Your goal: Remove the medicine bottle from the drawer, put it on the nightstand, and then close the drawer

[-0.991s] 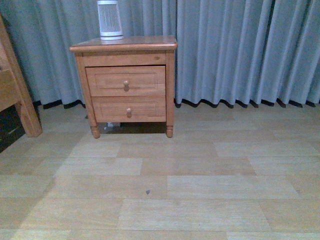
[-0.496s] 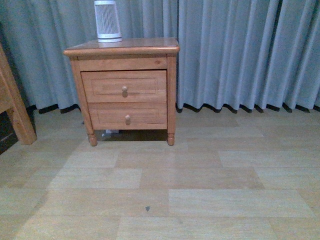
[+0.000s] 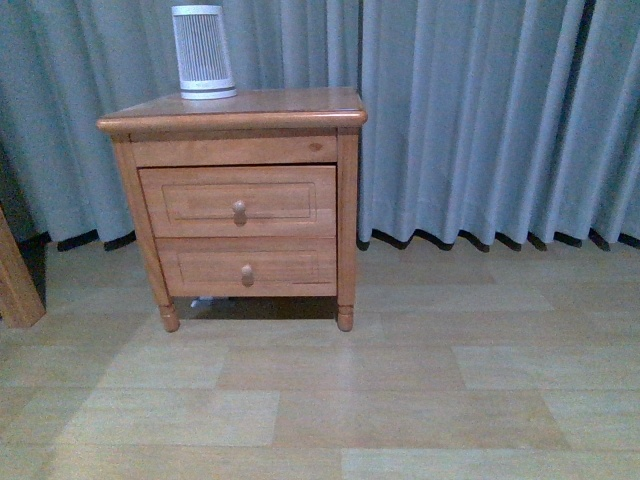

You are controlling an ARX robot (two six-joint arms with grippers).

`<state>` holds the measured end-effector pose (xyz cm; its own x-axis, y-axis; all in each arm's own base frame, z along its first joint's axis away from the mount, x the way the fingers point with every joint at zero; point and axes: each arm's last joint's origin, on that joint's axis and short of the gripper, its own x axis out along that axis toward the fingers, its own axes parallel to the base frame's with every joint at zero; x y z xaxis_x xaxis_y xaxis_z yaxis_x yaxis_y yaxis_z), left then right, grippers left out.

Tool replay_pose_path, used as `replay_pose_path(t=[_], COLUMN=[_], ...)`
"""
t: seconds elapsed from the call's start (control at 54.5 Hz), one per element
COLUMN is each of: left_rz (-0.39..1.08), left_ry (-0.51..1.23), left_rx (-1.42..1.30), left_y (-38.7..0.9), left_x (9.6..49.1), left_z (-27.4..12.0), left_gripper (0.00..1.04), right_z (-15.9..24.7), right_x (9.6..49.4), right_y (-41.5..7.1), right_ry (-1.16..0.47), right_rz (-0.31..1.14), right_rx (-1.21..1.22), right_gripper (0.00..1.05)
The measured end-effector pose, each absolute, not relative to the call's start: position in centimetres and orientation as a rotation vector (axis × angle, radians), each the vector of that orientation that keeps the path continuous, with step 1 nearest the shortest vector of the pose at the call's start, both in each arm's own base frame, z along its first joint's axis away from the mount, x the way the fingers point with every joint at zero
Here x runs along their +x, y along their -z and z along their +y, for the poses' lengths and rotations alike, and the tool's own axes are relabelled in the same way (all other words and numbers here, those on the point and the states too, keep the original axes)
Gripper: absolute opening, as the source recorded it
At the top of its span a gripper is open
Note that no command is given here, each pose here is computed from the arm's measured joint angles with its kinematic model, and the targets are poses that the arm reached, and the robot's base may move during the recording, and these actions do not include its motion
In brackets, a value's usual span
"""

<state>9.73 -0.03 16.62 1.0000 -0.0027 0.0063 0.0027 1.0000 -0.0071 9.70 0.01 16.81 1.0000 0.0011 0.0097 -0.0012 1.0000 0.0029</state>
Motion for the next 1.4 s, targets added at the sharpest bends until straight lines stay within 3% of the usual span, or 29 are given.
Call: replay_pose_path(t=[0.973,1.065,1.138,1.285,1.395], left_rz=[-0.006,0.216,0.278,0.108,0.137], left_ry=[0.003,0.133,0.202,0.217,0.255], left_rx=[-0.007,-0.130,-0.213,-0.193,-0.190], left_y=[-16.6,-17.0,-19.7,-27.2,-26.8], left_x=[9.7,10.1,12.4,21.4,28.5], left_z=[0.0,0.0,0.1,0.0,-1.8], left_gripper=[0.98,0.98,0.98,0.98,0.98], right_z=[0.0,0.0,0.0,0.0,0.0], right_x=[9.7,9.7,9.7,9.7,9.7], right_y=[-16.8,-16.8,-16.8,-16.8,-16.8], right_ry=[-0.001,-0.001,-0.001,-0.001,-0.001], right_rz=[-0.009,-0.009,-0.009,-0.009,-0.009], right_rx=[0.003,0.003,0.003,0.003,0.003], right_gripper=[0.98,0.98,0.98,0.98,0.98])
